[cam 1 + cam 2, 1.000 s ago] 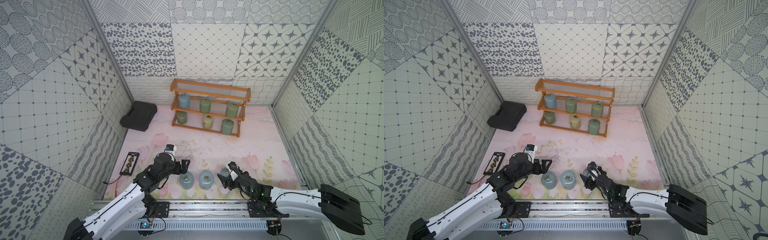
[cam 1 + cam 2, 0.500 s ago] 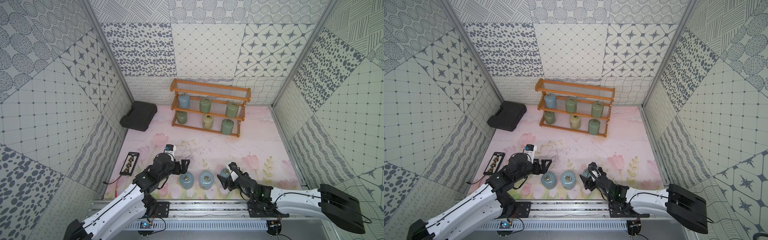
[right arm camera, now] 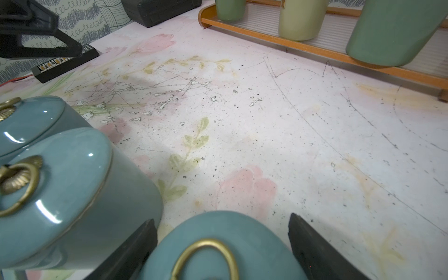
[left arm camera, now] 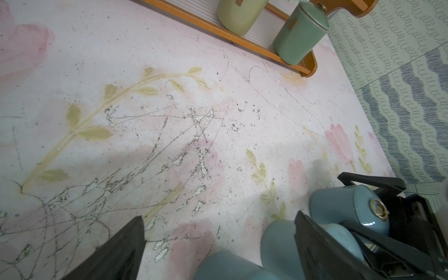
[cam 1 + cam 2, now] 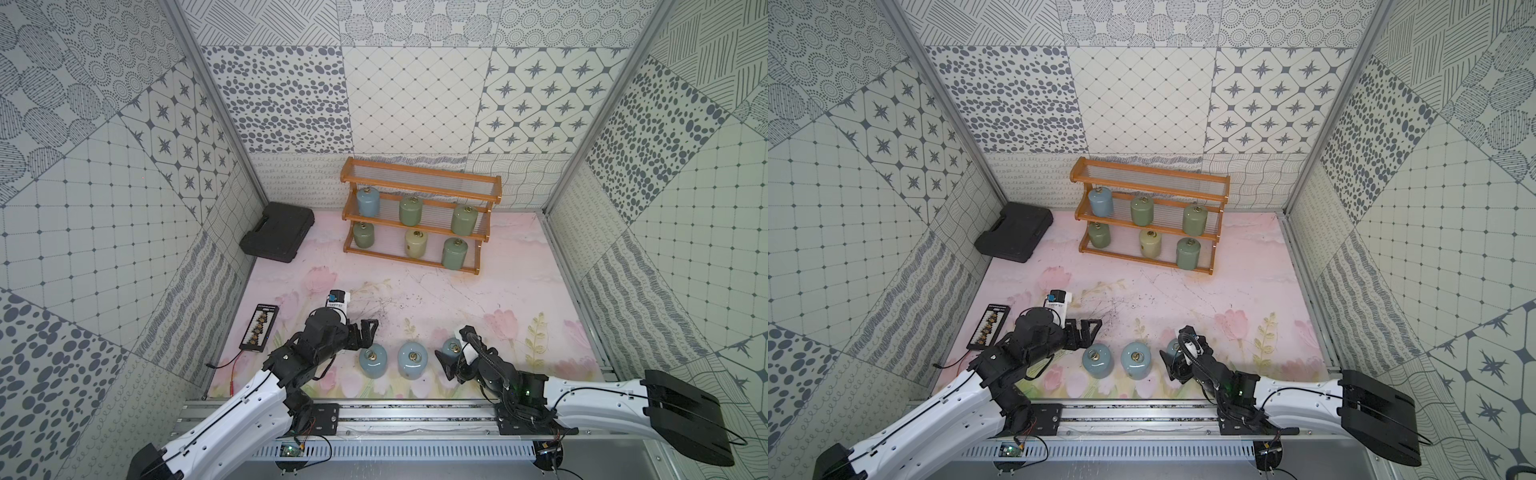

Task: Remove the tea canisters from the shelf
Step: Place the tea canister at the center of the board.

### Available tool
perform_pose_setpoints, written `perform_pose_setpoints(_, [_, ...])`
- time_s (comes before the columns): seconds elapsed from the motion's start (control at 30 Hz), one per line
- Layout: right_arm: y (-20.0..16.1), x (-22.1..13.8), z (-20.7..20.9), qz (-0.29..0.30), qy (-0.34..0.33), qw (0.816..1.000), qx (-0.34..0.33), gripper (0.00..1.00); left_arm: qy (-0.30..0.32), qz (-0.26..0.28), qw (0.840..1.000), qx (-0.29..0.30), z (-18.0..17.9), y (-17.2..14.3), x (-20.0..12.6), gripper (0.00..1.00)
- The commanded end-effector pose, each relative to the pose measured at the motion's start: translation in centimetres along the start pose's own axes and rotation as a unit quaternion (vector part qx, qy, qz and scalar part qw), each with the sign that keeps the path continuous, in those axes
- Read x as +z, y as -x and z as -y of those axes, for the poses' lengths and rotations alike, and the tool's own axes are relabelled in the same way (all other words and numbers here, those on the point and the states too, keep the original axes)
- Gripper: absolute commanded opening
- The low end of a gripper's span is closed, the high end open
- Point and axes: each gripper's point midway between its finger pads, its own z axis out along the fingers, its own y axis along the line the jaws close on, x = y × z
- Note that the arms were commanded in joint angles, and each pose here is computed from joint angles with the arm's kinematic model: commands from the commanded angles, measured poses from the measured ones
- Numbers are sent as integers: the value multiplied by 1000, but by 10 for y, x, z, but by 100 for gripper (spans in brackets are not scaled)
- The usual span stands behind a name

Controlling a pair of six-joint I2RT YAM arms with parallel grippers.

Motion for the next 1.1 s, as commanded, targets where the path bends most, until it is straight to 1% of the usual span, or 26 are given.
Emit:
perform_pose_setpoints(0.0, [2,-3,3,14,-8,1000,19,89,2,3,1000,-1,-1,1,2,100])
perform_pose_setpoints(0.37, [-4,-5,0,3,-12,1000,23,89,3,7,1000,1,-2,2,1,100])
perform_pose_setpoints(0.57, [-10,-9,-7,-2,-11,1000,22,88,9,4,1000,5,-5,-1,3,100])
perform_pose_setpoints(0.67, [-11,-12,-10,-2,-12,1000,21,86,10,3,1000,5,-6,-2,3,100])
perform_pose_setpoints(1.07, [-18,-17,-10,-5,-25,999,21,86,13,2,1000,7,-9,-6,4,100])
